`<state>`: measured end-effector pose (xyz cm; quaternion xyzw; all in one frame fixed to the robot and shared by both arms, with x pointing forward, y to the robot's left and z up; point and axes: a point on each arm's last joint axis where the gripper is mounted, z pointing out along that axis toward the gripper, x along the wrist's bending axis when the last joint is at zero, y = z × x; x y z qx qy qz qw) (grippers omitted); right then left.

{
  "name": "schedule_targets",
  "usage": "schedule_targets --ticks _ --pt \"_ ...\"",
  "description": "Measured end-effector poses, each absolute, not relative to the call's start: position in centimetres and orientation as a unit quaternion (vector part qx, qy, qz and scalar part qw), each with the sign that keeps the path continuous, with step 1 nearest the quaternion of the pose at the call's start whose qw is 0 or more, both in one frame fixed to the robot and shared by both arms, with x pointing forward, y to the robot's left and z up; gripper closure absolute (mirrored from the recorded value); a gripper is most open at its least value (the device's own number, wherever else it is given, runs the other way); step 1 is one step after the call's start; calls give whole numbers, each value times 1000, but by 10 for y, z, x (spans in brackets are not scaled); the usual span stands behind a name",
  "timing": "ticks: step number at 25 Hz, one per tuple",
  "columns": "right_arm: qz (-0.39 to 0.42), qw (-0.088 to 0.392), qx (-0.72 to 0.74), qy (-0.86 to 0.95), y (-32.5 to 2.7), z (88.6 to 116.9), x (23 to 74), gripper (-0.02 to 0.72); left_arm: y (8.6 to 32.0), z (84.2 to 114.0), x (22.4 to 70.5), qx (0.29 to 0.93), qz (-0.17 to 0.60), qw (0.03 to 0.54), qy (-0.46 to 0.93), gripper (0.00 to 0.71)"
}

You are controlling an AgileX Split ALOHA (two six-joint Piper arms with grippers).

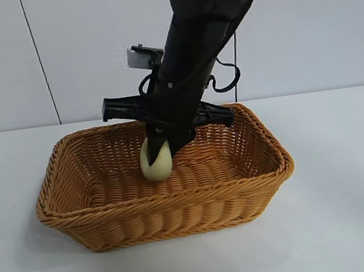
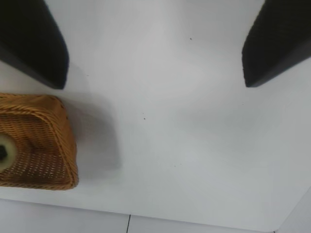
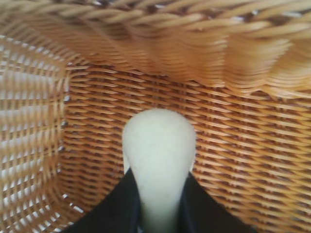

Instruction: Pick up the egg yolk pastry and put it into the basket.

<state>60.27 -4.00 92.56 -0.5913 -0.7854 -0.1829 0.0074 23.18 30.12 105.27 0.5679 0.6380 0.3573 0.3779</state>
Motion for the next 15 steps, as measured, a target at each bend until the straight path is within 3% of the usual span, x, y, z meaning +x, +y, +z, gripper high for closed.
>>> schedule_targets --ticks 3,8,15 --pt "-168 -6 -575 -800 -44 939 601 36 301 1053 232 568 357 378 638 15" --pt "-128 -59 -566 -812 -54 994 607 27 301 1053 232 568 357 378 638 15" --pt "-129 -88 -601 -784 -87 1049 633 40 301 1053 232 568 357 378 638 15"
